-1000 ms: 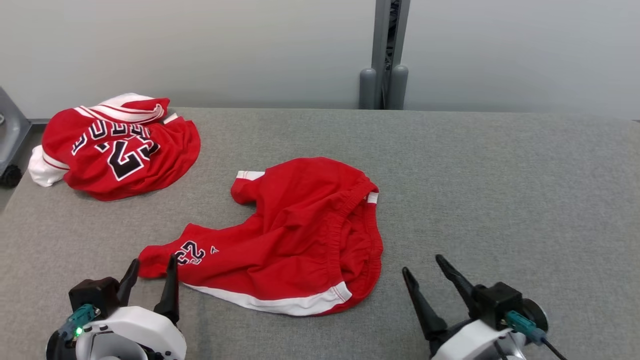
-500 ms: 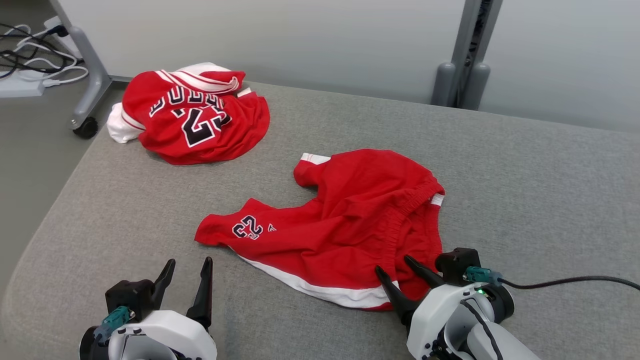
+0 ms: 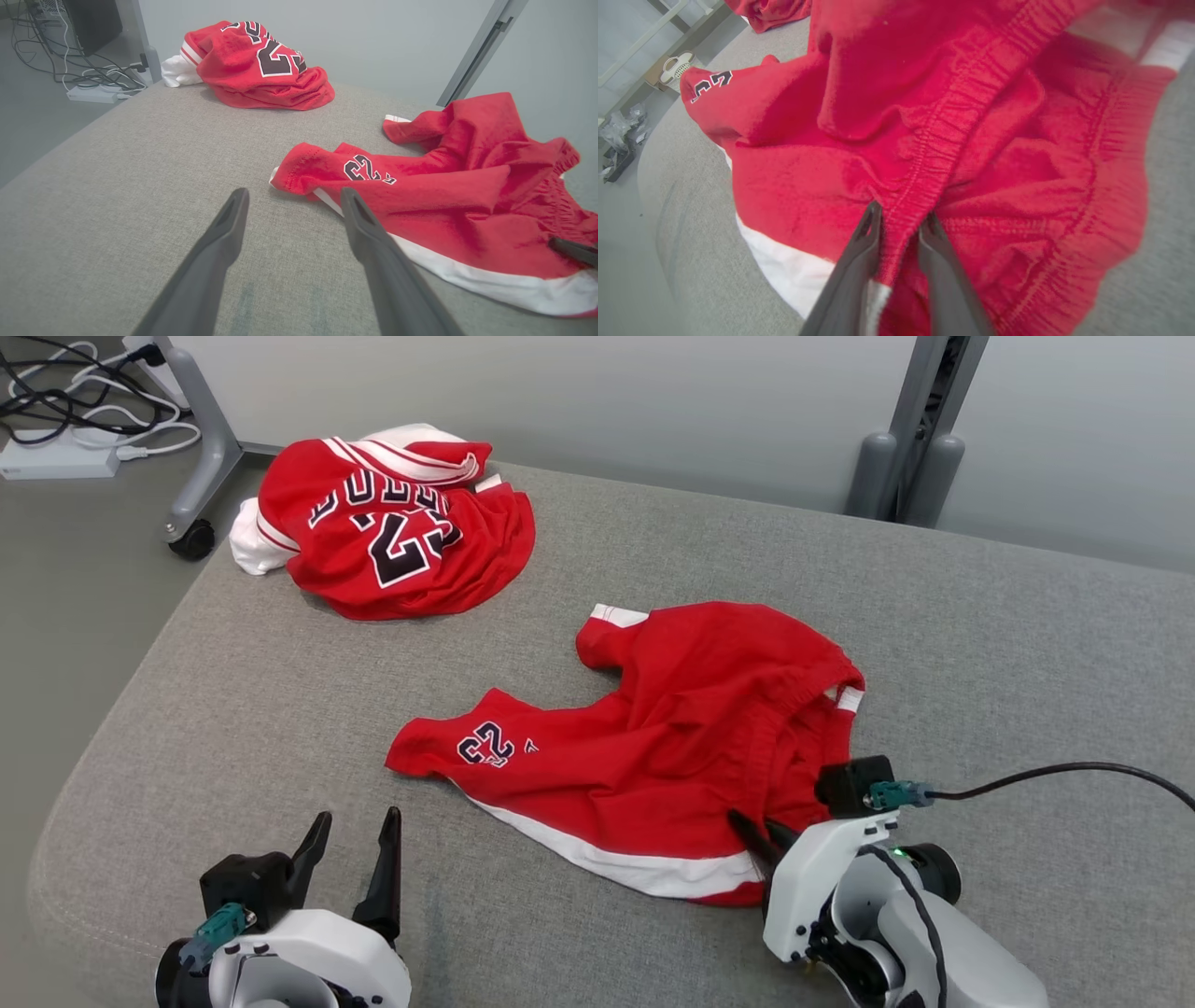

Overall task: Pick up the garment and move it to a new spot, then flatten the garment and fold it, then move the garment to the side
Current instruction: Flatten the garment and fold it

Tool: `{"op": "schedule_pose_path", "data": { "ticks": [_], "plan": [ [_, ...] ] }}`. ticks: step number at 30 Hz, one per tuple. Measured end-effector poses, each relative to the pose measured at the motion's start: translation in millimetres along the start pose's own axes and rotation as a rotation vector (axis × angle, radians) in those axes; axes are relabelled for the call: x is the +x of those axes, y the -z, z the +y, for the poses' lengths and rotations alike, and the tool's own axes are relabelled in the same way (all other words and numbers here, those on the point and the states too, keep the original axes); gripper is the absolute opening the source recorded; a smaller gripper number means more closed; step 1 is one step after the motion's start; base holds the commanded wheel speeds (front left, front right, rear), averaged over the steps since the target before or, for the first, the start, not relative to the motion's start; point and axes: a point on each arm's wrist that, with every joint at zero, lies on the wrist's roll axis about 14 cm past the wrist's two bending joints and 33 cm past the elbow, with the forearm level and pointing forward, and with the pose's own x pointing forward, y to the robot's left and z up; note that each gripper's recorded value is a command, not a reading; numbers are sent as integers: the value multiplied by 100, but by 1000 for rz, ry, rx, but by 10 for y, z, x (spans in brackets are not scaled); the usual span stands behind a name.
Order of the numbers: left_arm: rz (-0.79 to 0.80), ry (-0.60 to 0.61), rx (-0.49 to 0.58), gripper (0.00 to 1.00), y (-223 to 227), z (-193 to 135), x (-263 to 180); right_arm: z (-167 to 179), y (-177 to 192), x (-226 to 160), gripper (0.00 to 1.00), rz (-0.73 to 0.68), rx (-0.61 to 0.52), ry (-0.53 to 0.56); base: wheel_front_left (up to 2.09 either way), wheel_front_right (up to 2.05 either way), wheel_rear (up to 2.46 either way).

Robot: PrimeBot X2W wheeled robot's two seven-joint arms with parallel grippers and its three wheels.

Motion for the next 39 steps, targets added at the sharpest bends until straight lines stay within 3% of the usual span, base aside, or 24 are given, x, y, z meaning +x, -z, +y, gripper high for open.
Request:
{"op": "schedule_pose_path", "data": {
  "ticks": [1,11,16,29,35,36,37,38,39],
  "plan": [
    [1,2,-1,100,7,-8,9,-12,-33,12,0,-10,17,1,0,0,0],
    [16,26,7,100,49,-82,110,-304,-349,19,0,-112,181,61,0,0,0],
    [21,52,18,100,50,-154,174,-614,-435,-111,0,-140,231,123,0,0,0],
    [35,147,35,100,47,-443,261,-1491,-479,-699,0,-175,237,314,0,0,0],
    [74,201,46,100,146,-568,220,-1597,-392,-799,1,-185,233,351,0,0,0],
    [86,212,49,100,179,-591,199,-1608,-396,-810,29,-194,231,357,0,0,0],
    [97,223,56,100,214,-607,175,-1613,-392,-817,48,-198,225,360,0,0,0],
    [113,231,64,100,256,-620,147,-1609,-385,-821,100,-203,221,362,0,0,0],
    [129,246,71,100,300,-648,114,-1598,-367,-824,100,-204,222,363,0,0,0]
  ]
}}
